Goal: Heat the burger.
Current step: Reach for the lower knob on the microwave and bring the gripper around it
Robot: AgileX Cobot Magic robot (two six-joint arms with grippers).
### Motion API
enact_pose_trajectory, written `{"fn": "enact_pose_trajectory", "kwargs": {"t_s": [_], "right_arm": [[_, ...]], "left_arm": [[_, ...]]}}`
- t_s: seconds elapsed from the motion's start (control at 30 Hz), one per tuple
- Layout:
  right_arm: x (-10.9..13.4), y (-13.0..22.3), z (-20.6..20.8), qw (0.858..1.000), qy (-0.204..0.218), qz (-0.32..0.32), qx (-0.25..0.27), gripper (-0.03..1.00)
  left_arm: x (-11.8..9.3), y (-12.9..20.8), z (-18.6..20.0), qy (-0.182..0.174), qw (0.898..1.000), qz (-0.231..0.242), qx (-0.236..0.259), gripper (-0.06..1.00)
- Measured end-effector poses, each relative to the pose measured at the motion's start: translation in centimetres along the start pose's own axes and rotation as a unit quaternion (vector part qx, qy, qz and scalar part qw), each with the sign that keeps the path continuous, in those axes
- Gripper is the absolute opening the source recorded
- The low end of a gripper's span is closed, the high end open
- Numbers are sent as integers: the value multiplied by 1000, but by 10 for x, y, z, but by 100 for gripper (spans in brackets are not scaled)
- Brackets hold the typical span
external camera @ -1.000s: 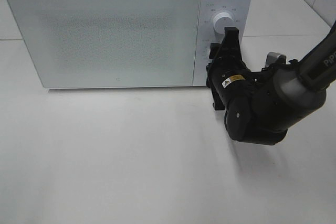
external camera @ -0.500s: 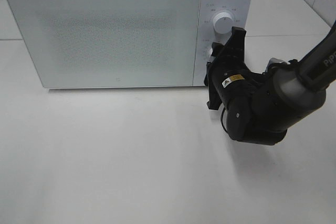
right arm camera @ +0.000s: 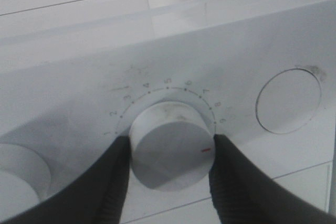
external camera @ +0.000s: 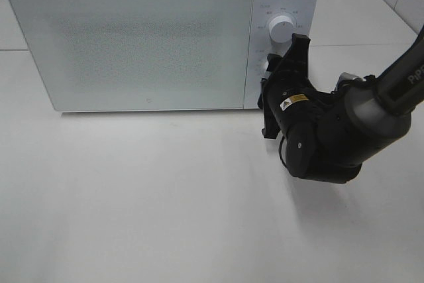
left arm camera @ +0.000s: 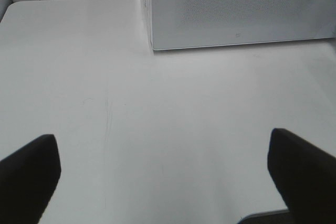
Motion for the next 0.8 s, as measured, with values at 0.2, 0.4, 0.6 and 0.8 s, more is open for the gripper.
{"fn": "enact_pose_trajectory", "kwargs": {"t_s": [0.2,0.4,0.6,0.8], "right_arm": [[0,-1,0,1000,0,20,-8,44],[0,0,0,999,0,31,-16,50],[-3,-1,1,999,13,32,-19,64],[-8,-3,6,998,21,52,-5,73]], "left_arm": [[0,0,0,0,1000,0,0,99],[0,0,0,0,1000,0,0,99],[0,0,0,0,1000,0,0,99],[0,0,0,0,1000,0,0,99]]}}
Point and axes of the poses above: a point on each arm's last joint axis where the gripper is mounted, z pointing back along that axis away from the gripper, x along the wrist's bending axis when the last joint is at zero, y = z × x, the point moved 3 cm from there along -z, pointing out along that axis toward the gripper, and after that the axes turned 4 degrees about -z, right-handed, at the moved point
